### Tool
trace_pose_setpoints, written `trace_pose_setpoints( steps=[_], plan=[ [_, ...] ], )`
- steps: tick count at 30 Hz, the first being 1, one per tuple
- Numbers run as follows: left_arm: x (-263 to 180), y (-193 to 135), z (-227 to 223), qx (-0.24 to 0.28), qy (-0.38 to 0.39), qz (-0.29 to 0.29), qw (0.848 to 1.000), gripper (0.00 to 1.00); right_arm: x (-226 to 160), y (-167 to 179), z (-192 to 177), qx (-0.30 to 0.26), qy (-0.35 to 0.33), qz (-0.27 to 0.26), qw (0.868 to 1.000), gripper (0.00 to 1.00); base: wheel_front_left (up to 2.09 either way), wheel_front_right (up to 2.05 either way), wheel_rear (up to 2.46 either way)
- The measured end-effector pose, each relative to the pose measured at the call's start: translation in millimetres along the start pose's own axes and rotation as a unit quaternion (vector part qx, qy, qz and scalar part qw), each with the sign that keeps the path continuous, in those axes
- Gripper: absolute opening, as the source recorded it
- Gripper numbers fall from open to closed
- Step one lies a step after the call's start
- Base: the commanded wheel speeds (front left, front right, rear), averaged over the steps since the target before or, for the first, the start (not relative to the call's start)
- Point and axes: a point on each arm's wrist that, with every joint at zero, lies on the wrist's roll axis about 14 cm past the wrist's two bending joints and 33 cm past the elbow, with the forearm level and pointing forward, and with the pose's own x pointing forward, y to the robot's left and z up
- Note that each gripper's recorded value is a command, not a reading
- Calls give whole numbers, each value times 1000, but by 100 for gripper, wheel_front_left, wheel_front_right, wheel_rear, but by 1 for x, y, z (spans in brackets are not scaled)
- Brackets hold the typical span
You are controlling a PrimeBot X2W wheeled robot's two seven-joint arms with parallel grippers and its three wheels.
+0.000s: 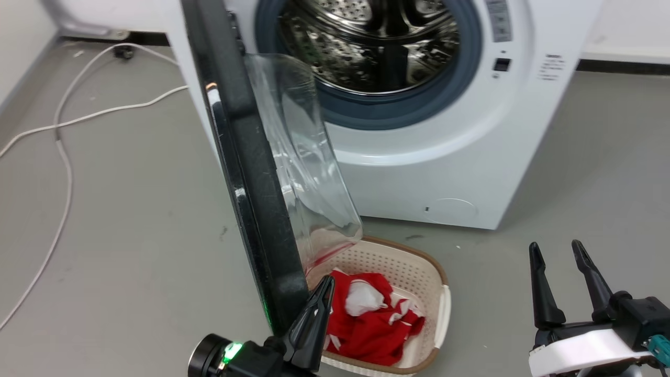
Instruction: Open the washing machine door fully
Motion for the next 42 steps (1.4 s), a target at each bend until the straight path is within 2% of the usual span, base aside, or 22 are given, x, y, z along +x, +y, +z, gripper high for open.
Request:
trace_pose_setpoints(
  steps=[10,18,19,30,42],
  plan=[
    [-48,52,7,28,7,117,993,0,27,49,-3,9,-1,75,997,100,0,0,0],
    [-80,98,13,56,10,207,977,0,41,85,-10,20,7,127,992,100,0,0,0],
    [-89,119,12,69,16,235,969,0,44,90,-13,24,10,133,991,100,0,0,0],
    [-120,207,21,106,22,347,932,0,45,80,-16,23,14,120,992,100,0,0,0],
    [-131,286,26,120,32,415,901,0,47,59,-22,21,22,91,995,100,0,0,0]
  ],
)
